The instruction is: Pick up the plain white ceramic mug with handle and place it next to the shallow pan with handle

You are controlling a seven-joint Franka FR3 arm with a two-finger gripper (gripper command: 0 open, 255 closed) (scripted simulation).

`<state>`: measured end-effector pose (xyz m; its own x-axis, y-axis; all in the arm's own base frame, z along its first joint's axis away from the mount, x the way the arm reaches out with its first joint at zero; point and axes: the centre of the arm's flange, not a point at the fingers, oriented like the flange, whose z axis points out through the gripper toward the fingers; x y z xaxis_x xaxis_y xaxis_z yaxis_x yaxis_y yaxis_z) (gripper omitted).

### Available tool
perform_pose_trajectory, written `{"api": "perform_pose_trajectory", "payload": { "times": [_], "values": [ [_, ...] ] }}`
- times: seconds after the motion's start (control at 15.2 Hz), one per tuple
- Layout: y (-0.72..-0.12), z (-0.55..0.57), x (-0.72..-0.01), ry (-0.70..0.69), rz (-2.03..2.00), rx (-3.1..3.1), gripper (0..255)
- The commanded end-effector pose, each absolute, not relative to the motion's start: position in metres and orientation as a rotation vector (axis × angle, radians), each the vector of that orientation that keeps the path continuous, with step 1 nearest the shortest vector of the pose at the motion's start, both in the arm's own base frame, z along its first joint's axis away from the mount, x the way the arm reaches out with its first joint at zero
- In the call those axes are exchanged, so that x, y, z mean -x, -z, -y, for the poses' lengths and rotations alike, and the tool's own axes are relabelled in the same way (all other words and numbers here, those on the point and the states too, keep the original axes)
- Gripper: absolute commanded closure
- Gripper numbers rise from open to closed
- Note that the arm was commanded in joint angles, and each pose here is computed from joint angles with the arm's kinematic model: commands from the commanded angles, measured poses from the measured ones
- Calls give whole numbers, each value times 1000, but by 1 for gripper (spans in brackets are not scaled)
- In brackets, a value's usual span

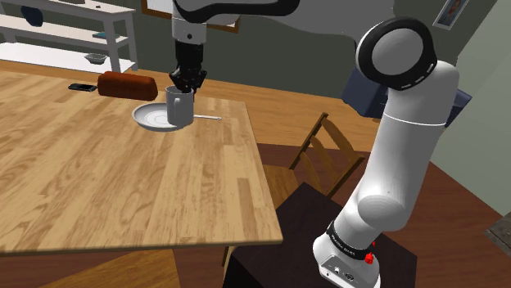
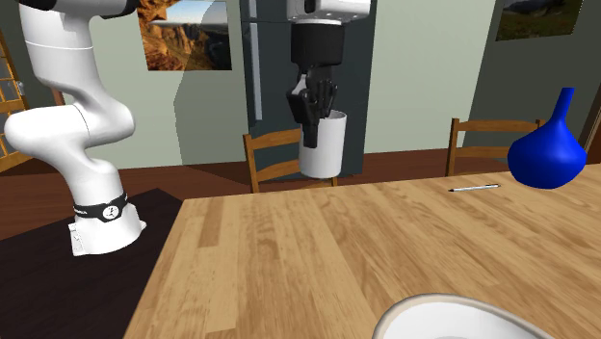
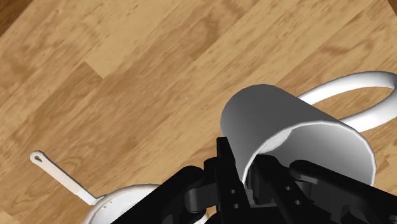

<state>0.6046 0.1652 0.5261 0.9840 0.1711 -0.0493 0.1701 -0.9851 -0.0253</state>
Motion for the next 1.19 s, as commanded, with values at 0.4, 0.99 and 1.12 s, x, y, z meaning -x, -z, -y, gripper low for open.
{"api": "perform_pose_trajectory", "payload": {
  "times": [0.4,0.99,1.12],
  "values": [
    [-494,-138,-619,-79,269,3108,255],
    [-447,-138,-619,-79,269,3108,255],
    [-436,-138,-619,-79,269,3108,255]
  ]
}}
